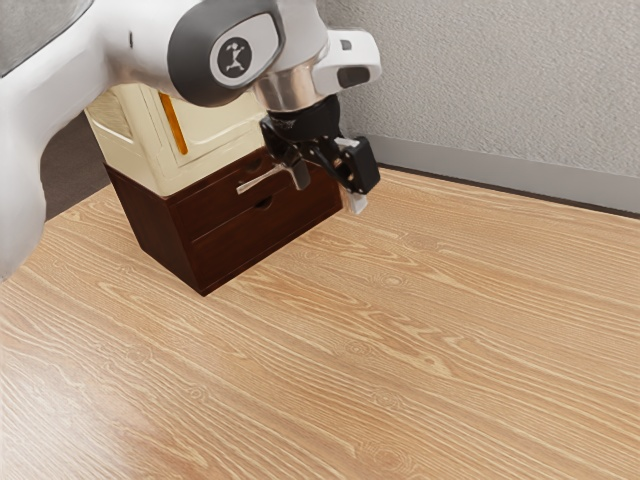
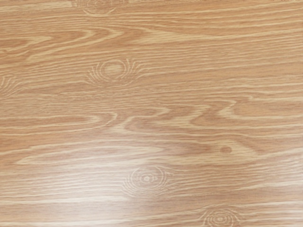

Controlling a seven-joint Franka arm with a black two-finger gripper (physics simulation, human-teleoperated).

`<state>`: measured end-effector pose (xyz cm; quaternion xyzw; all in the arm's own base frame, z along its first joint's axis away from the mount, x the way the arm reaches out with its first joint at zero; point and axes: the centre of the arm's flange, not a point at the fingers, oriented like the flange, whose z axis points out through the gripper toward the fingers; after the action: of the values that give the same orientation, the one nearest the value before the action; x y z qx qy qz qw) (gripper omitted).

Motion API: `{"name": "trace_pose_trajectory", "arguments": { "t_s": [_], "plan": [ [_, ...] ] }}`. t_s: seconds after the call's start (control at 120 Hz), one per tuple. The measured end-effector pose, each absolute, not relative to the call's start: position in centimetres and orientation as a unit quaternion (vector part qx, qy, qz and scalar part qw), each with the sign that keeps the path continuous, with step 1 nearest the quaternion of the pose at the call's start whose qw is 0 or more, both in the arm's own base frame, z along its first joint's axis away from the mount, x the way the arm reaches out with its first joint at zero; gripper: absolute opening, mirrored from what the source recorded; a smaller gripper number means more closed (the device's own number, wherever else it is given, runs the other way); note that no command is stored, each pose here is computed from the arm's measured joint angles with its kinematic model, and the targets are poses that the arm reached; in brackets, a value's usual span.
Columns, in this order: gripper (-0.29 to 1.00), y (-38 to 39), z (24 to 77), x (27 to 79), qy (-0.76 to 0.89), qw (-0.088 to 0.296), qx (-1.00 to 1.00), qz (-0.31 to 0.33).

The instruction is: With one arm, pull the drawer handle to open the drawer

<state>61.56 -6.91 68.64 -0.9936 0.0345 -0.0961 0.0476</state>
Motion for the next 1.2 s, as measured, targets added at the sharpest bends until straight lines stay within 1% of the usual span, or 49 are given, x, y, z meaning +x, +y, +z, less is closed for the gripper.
{"name": "trace_pose_trajectory", "arguments": {
  "t_s": [0.092,0.2,0.275,0.408,0.475,0.55,0.667,0.808,0.892,1.008,1.2],
  "plan": [
    [0.70,-7.3,68.2,62.0,0.037,0.046,-0.993,-0.101],
    [0.70,-8.2,66.0,63.6,0.044,0.046,-0.993,-0.097],
    [0.70,-8.1,65.5,64.2,0.042,0.047,-0.992,-0.105],
    [0.70,-7.4,63.5,66.6,0.040,0.062,-0.989,-0.128],
    [0.70,-6.9,62.5,67.8,0.046,0.083,-0.985,-0.141],
    [0.70,-6.9,62.3,68.5,0.065,0.133,-0.976,-0.157],
    [0.70,-6.6,61.2,69.6,0.086,0.188,-0.965,-0.163],
    [0.70,-4.0,59.8,71.4,0.077,0.227,-0.960,-0.146],
    [0.70,-3.5,59.3,72.6,0.071,0.236,-0.959,-0.141],
    [0.70,-3.7,59.1,73.2,0.073,0.232,-0.960,-0.140],
    [0.70,-1.3,58.5,73.3,0.060,0.229,-0.963,-0.128]
  ]
}}
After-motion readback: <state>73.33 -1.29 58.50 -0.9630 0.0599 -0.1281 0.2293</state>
